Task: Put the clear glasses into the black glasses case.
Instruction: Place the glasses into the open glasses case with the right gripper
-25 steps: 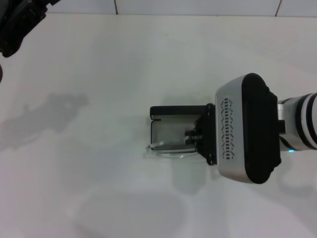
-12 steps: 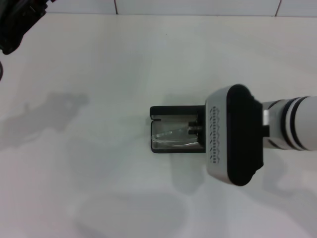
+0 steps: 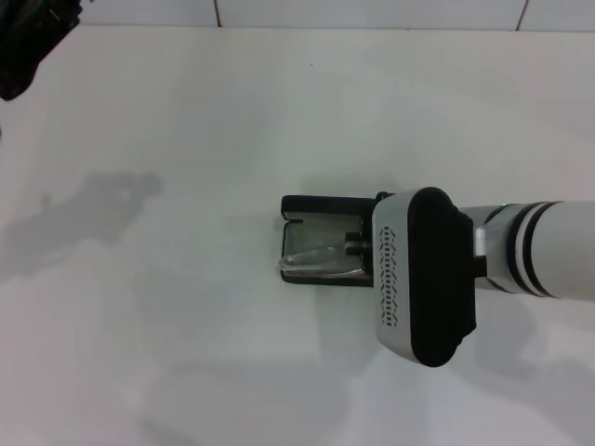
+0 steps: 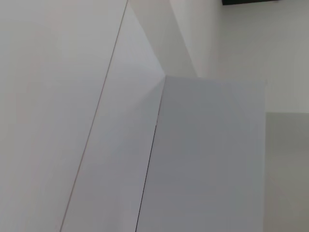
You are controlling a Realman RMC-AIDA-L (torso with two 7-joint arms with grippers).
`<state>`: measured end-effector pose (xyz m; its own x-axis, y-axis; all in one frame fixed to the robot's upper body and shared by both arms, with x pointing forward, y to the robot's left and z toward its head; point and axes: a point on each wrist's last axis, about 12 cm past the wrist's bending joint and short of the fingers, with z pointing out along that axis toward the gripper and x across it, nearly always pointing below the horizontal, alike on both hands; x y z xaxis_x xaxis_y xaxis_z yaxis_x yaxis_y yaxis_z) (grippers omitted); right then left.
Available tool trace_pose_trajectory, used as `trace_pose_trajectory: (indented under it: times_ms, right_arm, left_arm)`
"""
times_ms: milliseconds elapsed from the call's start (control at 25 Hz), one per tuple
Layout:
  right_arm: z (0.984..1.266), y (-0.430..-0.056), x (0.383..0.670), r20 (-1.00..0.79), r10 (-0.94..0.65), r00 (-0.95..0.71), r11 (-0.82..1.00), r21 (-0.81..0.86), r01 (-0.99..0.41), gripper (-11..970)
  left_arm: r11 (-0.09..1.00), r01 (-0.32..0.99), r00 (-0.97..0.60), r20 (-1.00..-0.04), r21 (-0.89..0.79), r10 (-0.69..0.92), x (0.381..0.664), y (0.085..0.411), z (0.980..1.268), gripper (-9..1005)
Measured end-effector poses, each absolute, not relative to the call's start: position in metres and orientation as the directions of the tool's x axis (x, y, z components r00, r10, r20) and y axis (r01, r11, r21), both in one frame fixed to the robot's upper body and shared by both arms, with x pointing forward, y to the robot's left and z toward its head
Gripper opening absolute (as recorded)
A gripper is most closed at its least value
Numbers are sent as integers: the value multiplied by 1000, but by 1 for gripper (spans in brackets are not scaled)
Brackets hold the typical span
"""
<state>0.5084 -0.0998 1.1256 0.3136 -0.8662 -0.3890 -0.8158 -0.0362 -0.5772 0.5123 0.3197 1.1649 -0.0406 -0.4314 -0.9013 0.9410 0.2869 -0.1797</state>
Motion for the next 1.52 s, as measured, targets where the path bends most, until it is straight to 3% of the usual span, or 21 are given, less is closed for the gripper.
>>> trace_pose_trajectory:
  times_ms: [1520]
  right_arm:
    - [1127,-109,509,-449,-860,242,68,-571,-818,76]
  left_arm:
    - [292,937,-48,-899,-192,-435,507,321,1161,133]
